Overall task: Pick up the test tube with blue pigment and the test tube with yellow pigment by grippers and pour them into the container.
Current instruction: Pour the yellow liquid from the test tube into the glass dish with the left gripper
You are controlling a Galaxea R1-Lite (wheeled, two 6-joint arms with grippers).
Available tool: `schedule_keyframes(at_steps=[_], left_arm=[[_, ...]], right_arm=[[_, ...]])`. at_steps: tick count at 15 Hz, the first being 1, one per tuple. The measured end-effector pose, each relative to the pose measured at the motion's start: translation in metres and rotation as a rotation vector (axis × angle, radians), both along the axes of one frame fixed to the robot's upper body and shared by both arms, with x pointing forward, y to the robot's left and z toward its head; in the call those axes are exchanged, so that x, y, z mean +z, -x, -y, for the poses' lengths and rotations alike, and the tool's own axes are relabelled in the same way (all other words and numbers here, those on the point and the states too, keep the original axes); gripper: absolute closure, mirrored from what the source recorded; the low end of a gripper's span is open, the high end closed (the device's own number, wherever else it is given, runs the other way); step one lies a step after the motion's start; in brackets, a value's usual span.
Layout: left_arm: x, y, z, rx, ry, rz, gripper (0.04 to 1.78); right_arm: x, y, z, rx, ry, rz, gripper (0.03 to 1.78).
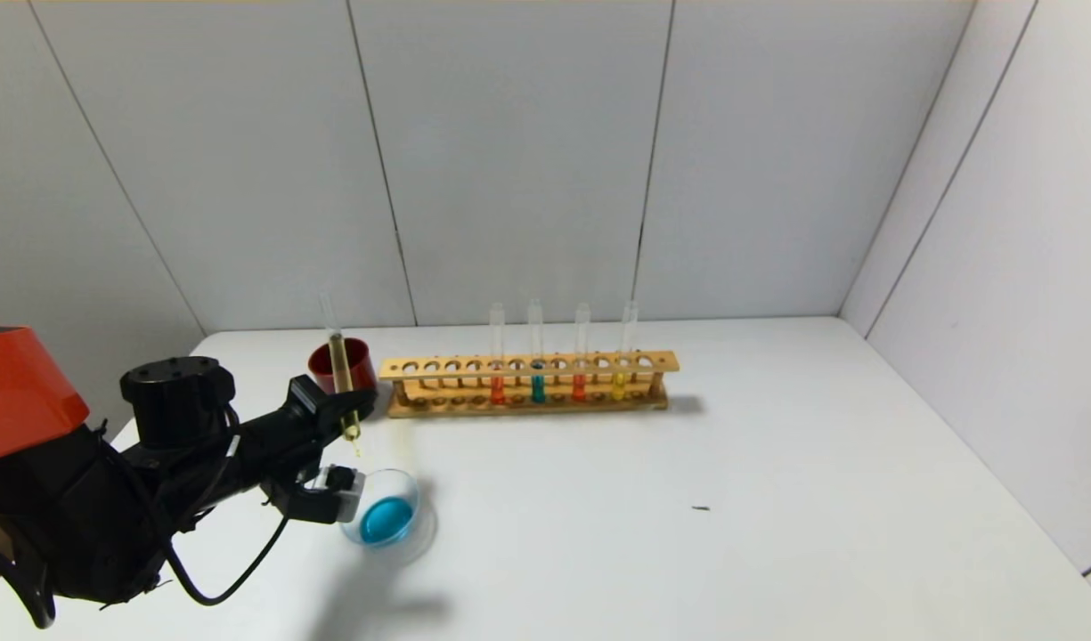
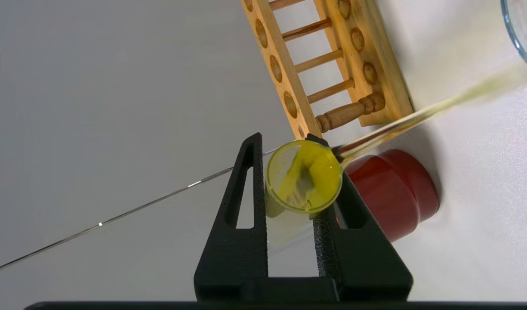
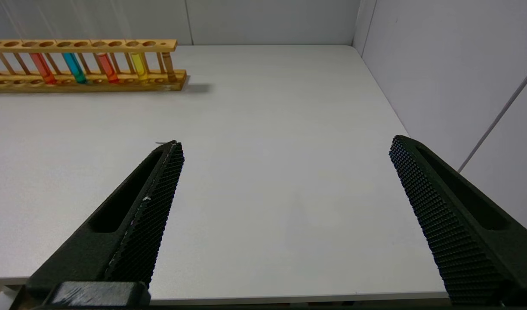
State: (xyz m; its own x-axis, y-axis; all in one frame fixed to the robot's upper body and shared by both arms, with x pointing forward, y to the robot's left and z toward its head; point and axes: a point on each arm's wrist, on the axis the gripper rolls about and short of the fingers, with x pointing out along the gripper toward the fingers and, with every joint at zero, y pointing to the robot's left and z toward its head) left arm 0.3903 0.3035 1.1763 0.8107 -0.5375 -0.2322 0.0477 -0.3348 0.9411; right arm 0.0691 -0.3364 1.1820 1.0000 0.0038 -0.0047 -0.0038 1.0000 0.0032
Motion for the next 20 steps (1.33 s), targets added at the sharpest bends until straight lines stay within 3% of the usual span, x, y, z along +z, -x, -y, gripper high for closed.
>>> schedule_keyframes(at_steps=[13,20], left_arm=[[-0.0047,-0.0033,0.0023,0.005,-0.008,0.007,1.48],[-0.0007,-0.0031,0.0036,-0.01,-0.043,0.067,1.48]], right_arm=[[0.0,0.0,0.0,0.0,0.0,0.0,0.06],[0.0,0.0,0.0,0.0,0.0,0.0,0.06]])
